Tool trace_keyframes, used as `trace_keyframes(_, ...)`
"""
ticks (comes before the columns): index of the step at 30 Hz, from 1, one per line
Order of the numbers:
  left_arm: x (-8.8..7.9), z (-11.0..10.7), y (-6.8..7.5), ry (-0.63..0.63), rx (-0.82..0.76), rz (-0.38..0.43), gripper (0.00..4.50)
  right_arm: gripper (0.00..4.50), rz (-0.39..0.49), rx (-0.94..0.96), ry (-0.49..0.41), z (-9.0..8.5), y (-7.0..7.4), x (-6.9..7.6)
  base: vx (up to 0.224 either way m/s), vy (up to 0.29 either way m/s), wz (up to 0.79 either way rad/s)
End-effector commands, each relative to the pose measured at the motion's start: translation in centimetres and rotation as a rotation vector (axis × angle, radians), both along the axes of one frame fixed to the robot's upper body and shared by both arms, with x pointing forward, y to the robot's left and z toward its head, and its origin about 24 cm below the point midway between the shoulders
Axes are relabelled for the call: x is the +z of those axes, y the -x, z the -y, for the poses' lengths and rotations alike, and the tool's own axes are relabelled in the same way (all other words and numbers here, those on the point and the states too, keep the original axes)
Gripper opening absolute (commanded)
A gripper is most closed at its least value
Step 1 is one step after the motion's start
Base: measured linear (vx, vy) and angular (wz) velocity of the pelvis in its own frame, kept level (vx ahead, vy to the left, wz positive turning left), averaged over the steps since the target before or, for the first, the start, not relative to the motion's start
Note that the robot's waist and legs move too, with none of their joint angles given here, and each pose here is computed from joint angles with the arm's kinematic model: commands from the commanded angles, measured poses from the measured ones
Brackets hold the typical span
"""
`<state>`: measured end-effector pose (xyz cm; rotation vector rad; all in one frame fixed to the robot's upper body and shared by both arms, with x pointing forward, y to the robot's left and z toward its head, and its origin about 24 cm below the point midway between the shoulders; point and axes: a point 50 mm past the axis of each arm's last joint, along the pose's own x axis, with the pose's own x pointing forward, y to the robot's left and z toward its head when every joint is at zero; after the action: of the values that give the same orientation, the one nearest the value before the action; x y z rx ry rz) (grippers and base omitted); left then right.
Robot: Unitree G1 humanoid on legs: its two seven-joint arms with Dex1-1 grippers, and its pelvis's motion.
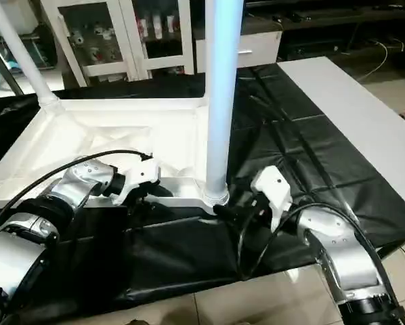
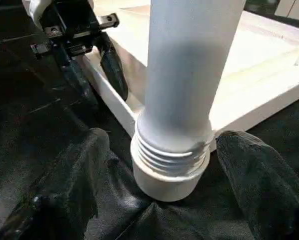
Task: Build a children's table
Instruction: Rotate table base, then rotate leg to tighten
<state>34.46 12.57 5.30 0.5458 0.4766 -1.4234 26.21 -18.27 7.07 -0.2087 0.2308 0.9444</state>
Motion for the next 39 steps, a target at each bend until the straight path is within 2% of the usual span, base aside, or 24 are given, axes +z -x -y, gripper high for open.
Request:
trace_keyframes(1, 0.7, 0.2, -0.4, 0.019, 0.002, 0.022, 1.63, 3.8, 0.029, 0.022, -0.008, -0.4, 0.0, 0.8, 0.0, 0.0, 0.0)
trace_keyframes(17, 0.7, 0.4, -0.4, 0.039, 0.004, 0.025, 0.43, 3.8, 0.027, 0.026, -0.001, -0.3, 0.1, 1.0, 0.0, 0.0, 0.0)
trace_keyframes(23, -0.5, 0.0, 0.3, 0.011, -0.012, -0.005, 0.04, 3.8, 0.022, 0.034, -0.004, -0.5, 0.1, 0.9, 0.0, 0.0, 0.0)
trace_keyframes(27, -1.7, -0.8, 1.2, -0.047, -0.046, -0.035, 0.04, 3.8, 0.019, 0.04, -0.006, -0.6, 0.0, 0.9, 0.0, 0.0, 0.0)
trace_keyframes(32, -2.2, -1.5, 1.6, -0.107, -0.063, -0.043, 0.04, 3.8, 0.017, 0.043, -0.006, -0.6, -0.3, 0.9, 0.0, 0.0, 0.0)
trace_keyframes(33, -2.8, -2.7, 1.9, -0.137, -0.005, -0.048, 0.04, 3.8, 0.032, -0.002, 0.004, -0.9, -1.1, 0.8, 0.0, 0.0, 0.0)
trace_keyframes(37, -3.4, -3.9, 2.1, -0.146, 0.109, -0.059, 0.04, 3.8, 0.05, -0.085, 0.005, -1.1, -2.0, 0.7, 0.0, 0.0, 0.0)
trace_keyframes(39, -3.2, -3.9, 2.0, -0.139, 0.169, -0.083, 0.04, 3.8, 0.042, -0.11, -0.017, -1.1, -2.0, 0.7, 0.0, 0.0, 0.0)
